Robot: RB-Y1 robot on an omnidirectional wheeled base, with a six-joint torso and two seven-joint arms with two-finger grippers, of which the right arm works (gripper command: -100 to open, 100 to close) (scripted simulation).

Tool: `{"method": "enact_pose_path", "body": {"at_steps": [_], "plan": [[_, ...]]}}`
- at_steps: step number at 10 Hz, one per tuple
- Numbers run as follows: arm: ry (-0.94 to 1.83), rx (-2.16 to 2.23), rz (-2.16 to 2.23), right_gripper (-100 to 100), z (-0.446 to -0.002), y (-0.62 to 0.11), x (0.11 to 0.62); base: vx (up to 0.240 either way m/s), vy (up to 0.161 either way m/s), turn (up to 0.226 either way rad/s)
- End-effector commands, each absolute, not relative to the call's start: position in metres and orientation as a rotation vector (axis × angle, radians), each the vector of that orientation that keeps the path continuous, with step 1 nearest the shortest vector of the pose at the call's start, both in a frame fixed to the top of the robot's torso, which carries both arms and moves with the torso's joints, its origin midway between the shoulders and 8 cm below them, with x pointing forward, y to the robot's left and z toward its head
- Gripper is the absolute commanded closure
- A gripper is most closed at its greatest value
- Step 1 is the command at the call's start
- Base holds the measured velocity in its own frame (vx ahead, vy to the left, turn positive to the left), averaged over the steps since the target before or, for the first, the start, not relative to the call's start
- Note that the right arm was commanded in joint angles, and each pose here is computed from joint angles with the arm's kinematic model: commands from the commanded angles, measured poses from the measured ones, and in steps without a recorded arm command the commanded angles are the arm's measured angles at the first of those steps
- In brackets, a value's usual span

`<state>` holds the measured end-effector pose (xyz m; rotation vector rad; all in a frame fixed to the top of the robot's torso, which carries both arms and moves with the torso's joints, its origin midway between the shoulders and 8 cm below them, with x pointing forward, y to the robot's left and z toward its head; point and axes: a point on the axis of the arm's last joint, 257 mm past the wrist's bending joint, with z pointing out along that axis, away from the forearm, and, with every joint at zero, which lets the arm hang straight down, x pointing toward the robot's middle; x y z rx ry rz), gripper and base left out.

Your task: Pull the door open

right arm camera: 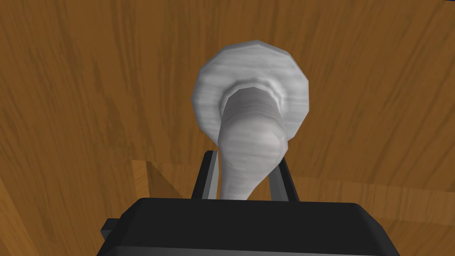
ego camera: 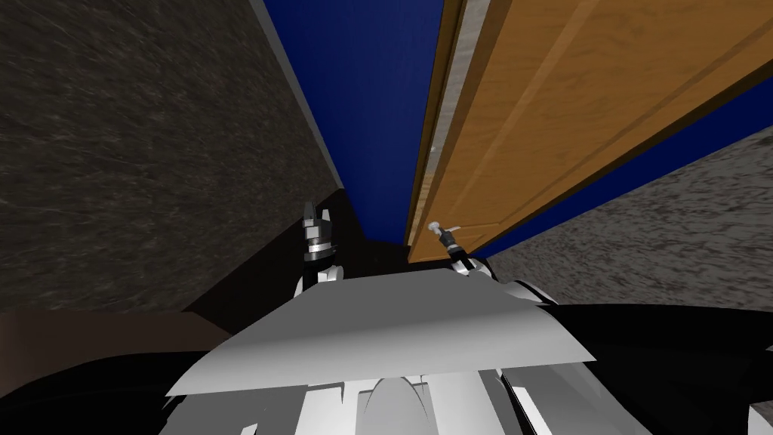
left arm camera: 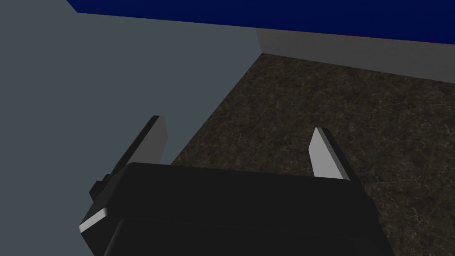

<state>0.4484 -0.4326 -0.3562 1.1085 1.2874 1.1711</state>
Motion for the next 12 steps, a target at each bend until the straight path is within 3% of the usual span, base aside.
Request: {"method": "enact_pose_path", "body": {"at_steps": [1, 4, 12], "plan": [[1.309, 1.092, 1.191, 100, -0.356, -0.433, 0.439, -0.208, -0.103, 0.085], [1.328, 1.084, 1.211, 100, -0.358, -0.43, 0.432, -0.161, -0.067, 0.07], [1.368, 1.046, 1.254, 100, -0.355, -0.449, 0.385, -0.209, -0.097, 0.179]]}}
